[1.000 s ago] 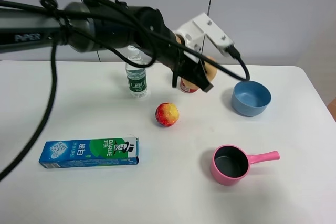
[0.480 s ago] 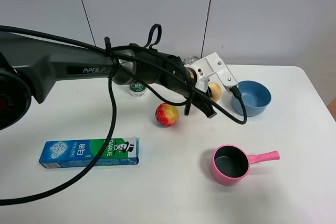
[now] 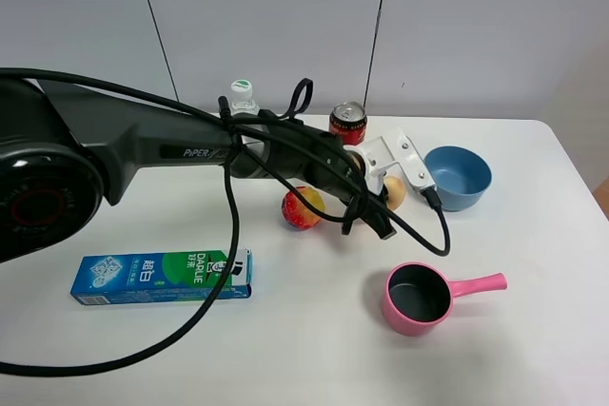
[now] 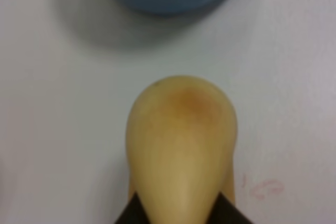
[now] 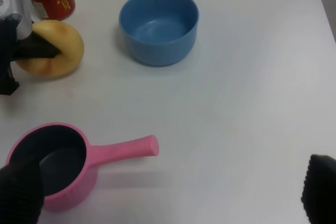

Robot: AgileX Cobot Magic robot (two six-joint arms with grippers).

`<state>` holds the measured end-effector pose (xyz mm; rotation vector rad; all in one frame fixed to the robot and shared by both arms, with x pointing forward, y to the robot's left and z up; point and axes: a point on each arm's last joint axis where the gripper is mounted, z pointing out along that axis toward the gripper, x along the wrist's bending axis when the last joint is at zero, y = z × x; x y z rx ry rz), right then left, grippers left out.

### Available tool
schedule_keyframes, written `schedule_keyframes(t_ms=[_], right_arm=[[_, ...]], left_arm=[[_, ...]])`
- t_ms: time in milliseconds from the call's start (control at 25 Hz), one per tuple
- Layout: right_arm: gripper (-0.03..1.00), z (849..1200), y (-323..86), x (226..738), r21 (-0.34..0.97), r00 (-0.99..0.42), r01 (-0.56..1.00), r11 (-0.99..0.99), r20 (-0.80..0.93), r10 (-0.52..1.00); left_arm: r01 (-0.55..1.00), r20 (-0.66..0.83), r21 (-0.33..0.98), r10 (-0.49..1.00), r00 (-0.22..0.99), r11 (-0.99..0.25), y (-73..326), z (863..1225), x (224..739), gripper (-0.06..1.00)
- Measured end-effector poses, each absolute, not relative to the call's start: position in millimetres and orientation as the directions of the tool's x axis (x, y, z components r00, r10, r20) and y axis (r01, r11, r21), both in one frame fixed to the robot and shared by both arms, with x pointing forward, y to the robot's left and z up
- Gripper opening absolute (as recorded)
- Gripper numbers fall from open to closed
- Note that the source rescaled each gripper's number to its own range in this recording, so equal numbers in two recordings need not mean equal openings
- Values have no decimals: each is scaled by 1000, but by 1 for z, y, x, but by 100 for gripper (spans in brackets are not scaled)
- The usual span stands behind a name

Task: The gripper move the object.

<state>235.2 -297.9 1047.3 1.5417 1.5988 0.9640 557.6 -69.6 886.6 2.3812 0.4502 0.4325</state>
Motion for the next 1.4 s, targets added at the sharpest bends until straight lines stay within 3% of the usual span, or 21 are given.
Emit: schedule_keyframes(t_ms=[120,200,320,400,480,760,1120,1400], right_arm=[[100,1047,-298,235,881,-41,474,12,8,999],[100,1047,-298,235,881,-41,474,12,8,999],[100,1047,-298,235,881,-41,474,12,8,999],[100,1047,-298,235,881,-41,474,12,8,999],[100,1047,-298,235,881,-41,474,12,8,999],[100,1047,-298,235,881,-41,474,12,8,999],[100,1047,-298,235,881,-41,474,12,8,999],[100,1047,-298,235,881,-41,474,12,8,999]], left_arm=[[208,185,659,424,887,-723,-70,882,558,8],[210,183,656,422,888,-725,-69,881,557,26],[211,182,655,423,888,-725,-69,881,557,66],[211,182,655,423,888,-725,-69,881,557,85],[220,175,655,428,887,-723,-69,880,557,95],[335,75,677,515,854,-655,-68,901,554,99],[344,-17,840,614,789,-419,-45,1047,538,99],[305,20,910,766,642,-280,51,1147,556,99]])
